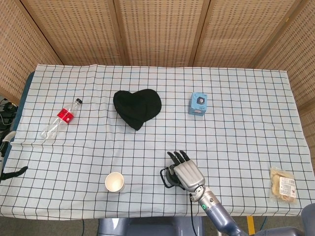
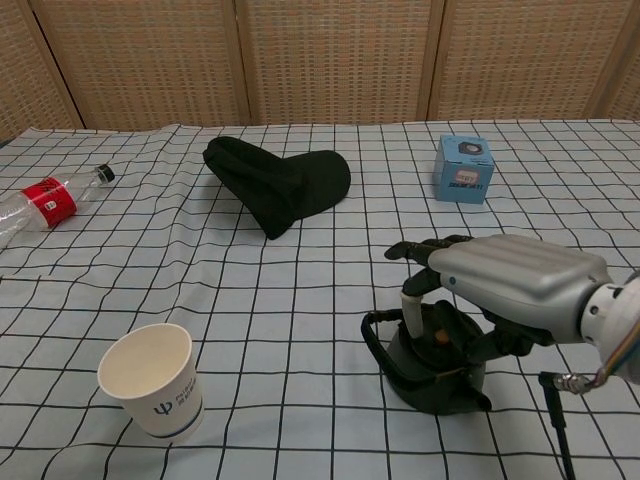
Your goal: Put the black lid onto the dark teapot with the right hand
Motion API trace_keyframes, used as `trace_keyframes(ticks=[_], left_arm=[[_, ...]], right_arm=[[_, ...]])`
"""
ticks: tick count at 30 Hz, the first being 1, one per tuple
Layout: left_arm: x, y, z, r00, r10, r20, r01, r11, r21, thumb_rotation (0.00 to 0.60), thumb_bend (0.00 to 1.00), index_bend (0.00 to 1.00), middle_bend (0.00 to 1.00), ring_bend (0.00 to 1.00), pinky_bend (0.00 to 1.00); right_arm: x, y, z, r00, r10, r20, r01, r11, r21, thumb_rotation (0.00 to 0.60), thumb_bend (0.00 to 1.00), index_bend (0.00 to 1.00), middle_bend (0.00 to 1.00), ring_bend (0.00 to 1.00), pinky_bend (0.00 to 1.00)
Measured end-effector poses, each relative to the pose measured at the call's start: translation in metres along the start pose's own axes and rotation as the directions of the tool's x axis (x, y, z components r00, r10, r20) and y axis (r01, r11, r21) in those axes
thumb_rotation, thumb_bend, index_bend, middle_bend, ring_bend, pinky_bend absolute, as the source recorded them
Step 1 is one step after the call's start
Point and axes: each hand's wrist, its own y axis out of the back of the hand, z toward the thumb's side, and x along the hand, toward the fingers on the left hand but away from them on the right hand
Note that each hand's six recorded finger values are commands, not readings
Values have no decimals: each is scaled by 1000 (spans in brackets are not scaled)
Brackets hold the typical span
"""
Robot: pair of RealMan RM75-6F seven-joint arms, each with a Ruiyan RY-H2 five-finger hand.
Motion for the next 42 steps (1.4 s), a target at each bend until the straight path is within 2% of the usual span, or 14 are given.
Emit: trace_keyframes(ticks=[8,14,17,19,23,27,31,36,39,40,42], left_arm=[[0,1,0,1000,2,1,-2,1000,-2,600,24,0,0,0,0],[0,1,-1,1000,3,-2,-3,1000,-5,600,24,0,0,0,0],[0,2,-1,1000,4,-1,-4,1000,-6,600,25,0,0,0,0],[0,2,-1,1000,5,-2,-5,1000,-6,600,24,0,0,0,0],[0,3,-2,1000,8,-5,-8,1000,-10,600,24,0,0,0,0],[0,3,-2,1000,13,-5,-13,1000,-15,600,24,0,0,0,0],[0,3,-2,1000,12,-1,-12,1000,-17,600,25,0,0,0,0],[-1,4,0,1000,22,7,-22,1000,-21,600,24,0,0,0,0],[-1,3,1,1000,22,13,-22,1000,-19,600,24,0,0,0,0],[-1,3,1,1000,21,14,-21,1000,-17,600,24,0,0,0,0],[-1,2,2,1000,21,17,-21,1000,-15,600,24,0,0,0,0]], right_arm=[[0,-2,-1,1000,3,6,-3,1000,7,600,969,485,0,0,0],[3,12,-1,999,-41,2,41,999,-2,600,909,427,0,0,0],[7,24,-5,997,-75,6,75,997,0,600,757,389,0,0,0],[10,32,-10,995,-94,14,94,996,6,600,610,351,0,0,0],[18,50,-29,988,-145,51,144,989,25,600,474,283,0,0,0],[31,66,-59,969,-219,116,214,975,54,600,387,191,0,0,0],[45,73,-90,944,-273,183,263,962,78,600,362,117,0,0,0],[63,66,-126,918,-311,248,304,950,66,600,343,78,0,0,0],[78,58,-153,896,-332,295,329,942,64,600,335,62,0,0,0],[88,53,-166,884,-346,315,341,937,72,600,332,56,0,0,0],[99,50,-176,871,-363,332,357,930,84,600,330,47,0,0,0]])
